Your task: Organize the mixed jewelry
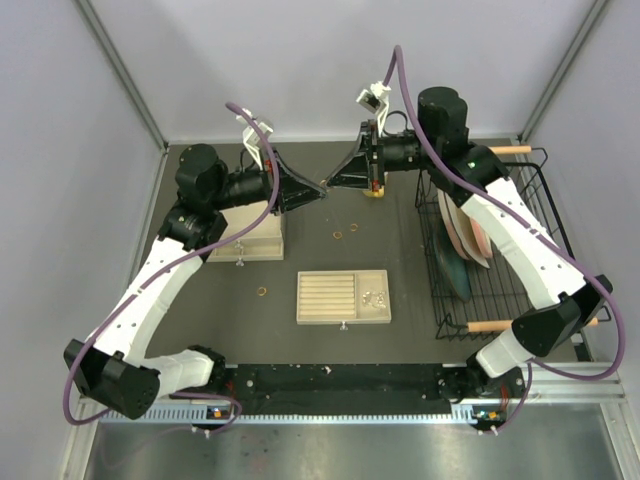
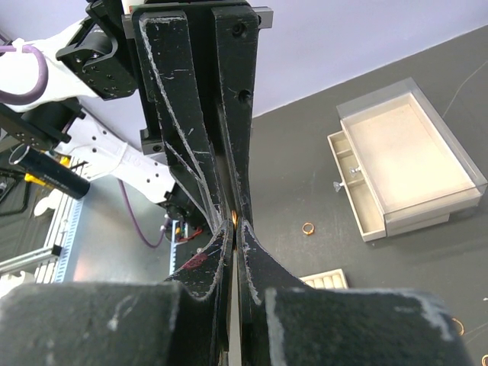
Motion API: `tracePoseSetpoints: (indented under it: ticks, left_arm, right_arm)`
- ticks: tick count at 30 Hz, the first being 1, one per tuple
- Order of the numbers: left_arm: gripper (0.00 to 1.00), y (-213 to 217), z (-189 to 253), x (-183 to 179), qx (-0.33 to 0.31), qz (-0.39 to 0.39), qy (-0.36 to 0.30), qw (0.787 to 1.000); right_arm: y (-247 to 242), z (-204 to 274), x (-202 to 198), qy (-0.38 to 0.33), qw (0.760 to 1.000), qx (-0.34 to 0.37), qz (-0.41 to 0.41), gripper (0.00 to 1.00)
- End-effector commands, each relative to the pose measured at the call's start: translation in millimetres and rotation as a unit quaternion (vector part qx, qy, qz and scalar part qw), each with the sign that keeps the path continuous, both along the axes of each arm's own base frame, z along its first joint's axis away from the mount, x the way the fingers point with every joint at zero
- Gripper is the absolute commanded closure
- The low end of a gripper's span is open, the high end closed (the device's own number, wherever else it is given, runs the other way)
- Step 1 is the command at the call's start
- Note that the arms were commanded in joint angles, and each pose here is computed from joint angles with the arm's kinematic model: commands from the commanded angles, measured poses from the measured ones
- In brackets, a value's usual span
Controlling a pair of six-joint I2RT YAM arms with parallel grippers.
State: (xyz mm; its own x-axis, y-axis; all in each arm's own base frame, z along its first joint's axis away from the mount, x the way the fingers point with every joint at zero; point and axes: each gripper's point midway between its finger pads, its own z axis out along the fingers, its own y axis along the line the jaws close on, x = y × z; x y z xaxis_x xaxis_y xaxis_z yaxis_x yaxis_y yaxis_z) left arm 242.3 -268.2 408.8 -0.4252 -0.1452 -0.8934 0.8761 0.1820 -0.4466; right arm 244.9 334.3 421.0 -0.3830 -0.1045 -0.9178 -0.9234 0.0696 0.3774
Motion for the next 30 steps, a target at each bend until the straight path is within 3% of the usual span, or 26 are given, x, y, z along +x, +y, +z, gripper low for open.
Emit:
tracePoseSetpoints:
  ticks: [1, 6, 13, 21, 24, 25, 26, 28, 30]
  left_arm:
    - [1.0, -1, 31, -12, -0.028, -0.02, -0.058, 0.998]
    - [1.0, 1, 31, -14, -0.022, -0.021, -0.068, 0.997]
    - [1.0, 3, 16, -15, 0.001, -0.018, -0.072, 0.997]
    - [1.0, 6, -3, -8, 0.034, -0.005, -0.08, 0.996]
    - [1.0, 9, -21, -1, 0.071, 0.007, -0.089, 0.993]
    - [1.0, 11, -21, 5, 0.089, 0.015, -0.124, 0.988]
    - [1.0, 15, -35, 4, 0.118, 0.014, -0.105, 0.987]
    - [1.0, 20, -47, 17, 0.164, 0.023, -0.143, 0.976]
    - [1.0, 26, -71, 19, 0.21, 0.016, -0.13, 0.969]
  right_arm:
    - [12, -10, 3, -0.009, 1.0, -0.005, 0.007, 1.0]
    - [12, -16, 6, -0.011, 1.0, -0.013, -0.002, 0.98]
    - [4, -10, 9, -0.035, 0.999, -0.021, -0.028, 0.73]
    - [-17, 10, 12, -0.054, 0.997, -0.011, -0.052, 0.66]
    - [-28, 18, 13, -0.061, 0.996, -0.006, -0.062, 0.66]
    - [-31, 20, 13, -0.064, 0.996, -0.004, -0.066, 0.66]
    - [-34, 20, 14, -0.065, 0.995, -0.005, -0.069, 0.66]
    - [-45, 22, 18, -0.068, 0.994, -0.005, -0.086, 0.66]
    - [-56, 22, 26, -0.07, 0.992, -0.007, -0.106, 0.66]
